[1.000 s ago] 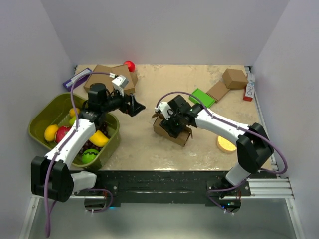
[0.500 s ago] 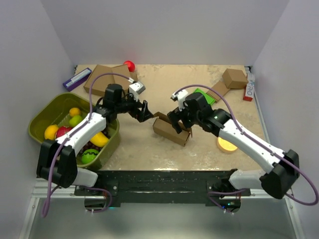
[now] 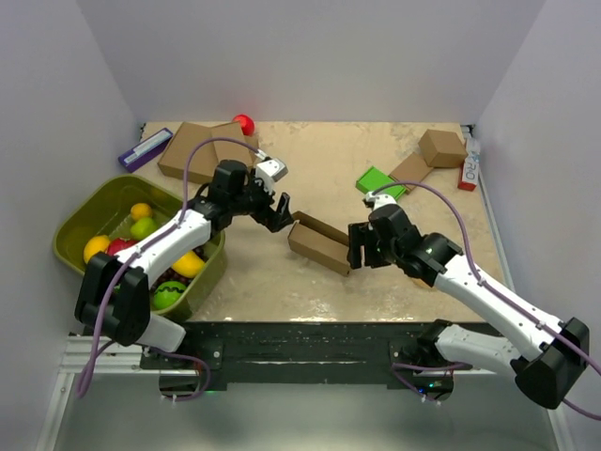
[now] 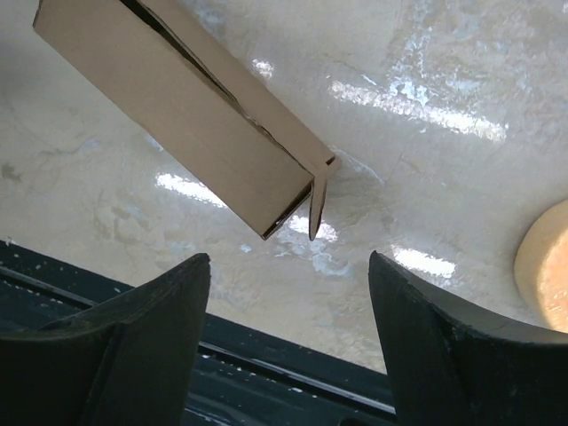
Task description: Fold the paper box
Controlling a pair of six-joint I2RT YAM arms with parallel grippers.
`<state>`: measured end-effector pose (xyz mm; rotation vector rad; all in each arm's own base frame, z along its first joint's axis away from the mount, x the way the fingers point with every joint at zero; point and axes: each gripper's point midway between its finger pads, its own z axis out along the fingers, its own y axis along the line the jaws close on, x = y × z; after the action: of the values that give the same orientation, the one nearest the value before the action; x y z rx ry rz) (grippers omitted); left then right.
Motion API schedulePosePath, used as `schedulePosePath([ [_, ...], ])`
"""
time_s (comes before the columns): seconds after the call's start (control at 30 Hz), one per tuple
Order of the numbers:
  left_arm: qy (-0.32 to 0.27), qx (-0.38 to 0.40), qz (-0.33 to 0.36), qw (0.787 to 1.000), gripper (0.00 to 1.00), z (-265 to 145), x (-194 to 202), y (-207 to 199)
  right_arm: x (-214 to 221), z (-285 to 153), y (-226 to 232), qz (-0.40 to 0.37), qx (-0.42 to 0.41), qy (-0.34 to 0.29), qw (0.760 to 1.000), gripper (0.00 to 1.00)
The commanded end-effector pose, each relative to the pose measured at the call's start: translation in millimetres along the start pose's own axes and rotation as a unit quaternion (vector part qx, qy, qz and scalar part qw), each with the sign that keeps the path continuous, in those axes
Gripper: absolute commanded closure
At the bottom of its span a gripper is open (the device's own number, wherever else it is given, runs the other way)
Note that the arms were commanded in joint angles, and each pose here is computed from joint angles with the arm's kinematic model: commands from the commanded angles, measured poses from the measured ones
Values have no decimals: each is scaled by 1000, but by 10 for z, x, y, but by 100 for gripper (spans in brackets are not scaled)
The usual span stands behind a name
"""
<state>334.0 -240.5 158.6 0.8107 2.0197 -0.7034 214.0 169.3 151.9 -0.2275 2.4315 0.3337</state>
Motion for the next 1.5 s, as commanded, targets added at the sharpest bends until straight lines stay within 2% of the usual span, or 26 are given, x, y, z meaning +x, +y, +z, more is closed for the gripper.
schedulePosePath([
  [0.0,-13,11,10,1000,9,81,-102,-29,-34,11,-15,50,12,-19,999,28],
  [0.1,-13,21,6,1000,10,110,-82,-59,-61,53,-23,55,18,-27,998,37],
  [0.4,11,29,-4,1000,21,246,70,-109,-84,126,-14,66,26,-33,997,56],
  [0.6,18,36,-8,999,26,308,118,-127,-81,153,-49,72,38,-36,996,64],
  [0.93,33,35,-11,999,41,364,225,-147,-4,245,-60,76,43,-27,996,71],
  [1.1,43,42,-10,998,50,397,281,-209,-4,261,-57,81,43,-30,995,87],
  [1.2,46,43,-10,998,56,405,307,-220,-43,252,-37,89,42,-34,995,89],
  [1.47,52,53,-9,997,61,431,339,-285,-118,256,55,121,29,-39,991,94],
])
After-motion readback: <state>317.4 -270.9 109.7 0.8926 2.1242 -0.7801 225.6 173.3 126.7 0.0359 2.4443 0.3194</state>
